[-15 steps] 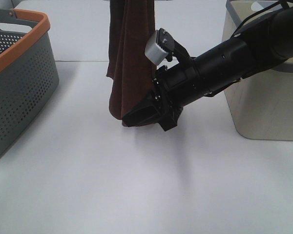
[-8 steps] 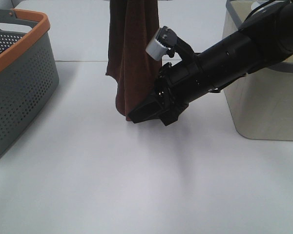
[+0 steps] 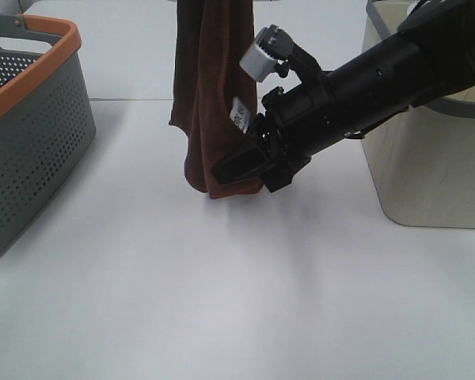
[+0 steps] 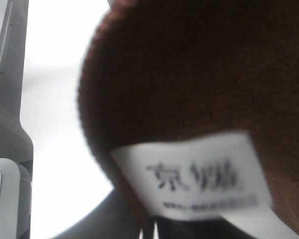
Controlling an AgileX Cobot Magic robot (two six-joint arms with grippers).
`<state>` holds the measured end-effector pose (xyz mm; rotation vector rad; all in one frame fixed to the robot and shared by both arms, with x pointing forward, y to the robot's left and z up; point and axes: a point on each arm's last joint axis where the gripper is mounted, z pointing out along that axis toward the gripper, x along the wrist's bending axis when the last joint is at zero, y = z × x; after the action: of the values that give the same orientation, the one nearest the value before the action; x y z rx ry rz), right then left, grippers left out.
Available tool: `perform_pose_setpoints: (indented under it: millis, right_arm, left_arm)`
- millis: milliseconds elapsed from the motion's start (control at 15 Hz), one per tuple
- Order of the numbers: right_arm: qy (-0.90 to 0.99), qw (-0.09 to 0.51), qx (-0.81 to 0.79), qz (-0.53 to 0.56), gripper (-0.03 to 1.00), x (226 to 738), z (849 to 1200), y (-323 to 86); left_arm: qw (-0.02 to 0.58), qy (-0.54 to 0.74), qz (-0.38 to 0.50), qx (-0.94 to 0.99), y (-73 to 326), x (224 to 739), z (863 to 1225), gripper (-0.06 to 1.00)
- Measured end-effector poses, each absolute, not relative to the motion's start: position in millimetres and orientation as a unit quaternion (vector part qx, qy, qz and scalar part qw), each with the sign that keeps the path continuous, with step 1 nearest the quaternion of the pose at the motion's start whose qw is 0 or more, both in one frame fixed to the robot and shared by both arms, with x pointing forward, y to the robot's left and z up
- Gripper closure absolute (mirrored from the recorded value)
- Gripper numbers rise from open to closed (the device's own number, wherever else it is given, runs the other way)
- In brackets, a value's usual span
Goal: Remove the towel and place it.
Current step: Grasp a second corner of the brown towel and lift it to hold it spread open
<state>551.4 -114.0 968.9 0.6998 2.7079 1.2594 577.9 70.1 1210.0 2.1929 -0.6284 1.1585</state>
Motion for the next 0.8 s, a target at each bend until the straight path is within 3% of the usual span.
perform_pose_setpoints:
  millis: [600, 800]
  right_arm:
    - [0.888, 0.033, 0.253, 0.382, 0.97, 544, 982, -121]
    - [0.904, 0.102, 0.209, 0.358, 0.97, 533, 1016, -134]
  left_arm:
    - [0.297, -0.196, 0.405, 0.842, 72, 577, 1207, 0.94]
    - [0.273, -0.148, 0.361, 0.879, 76, 579, 1194, 0.94]
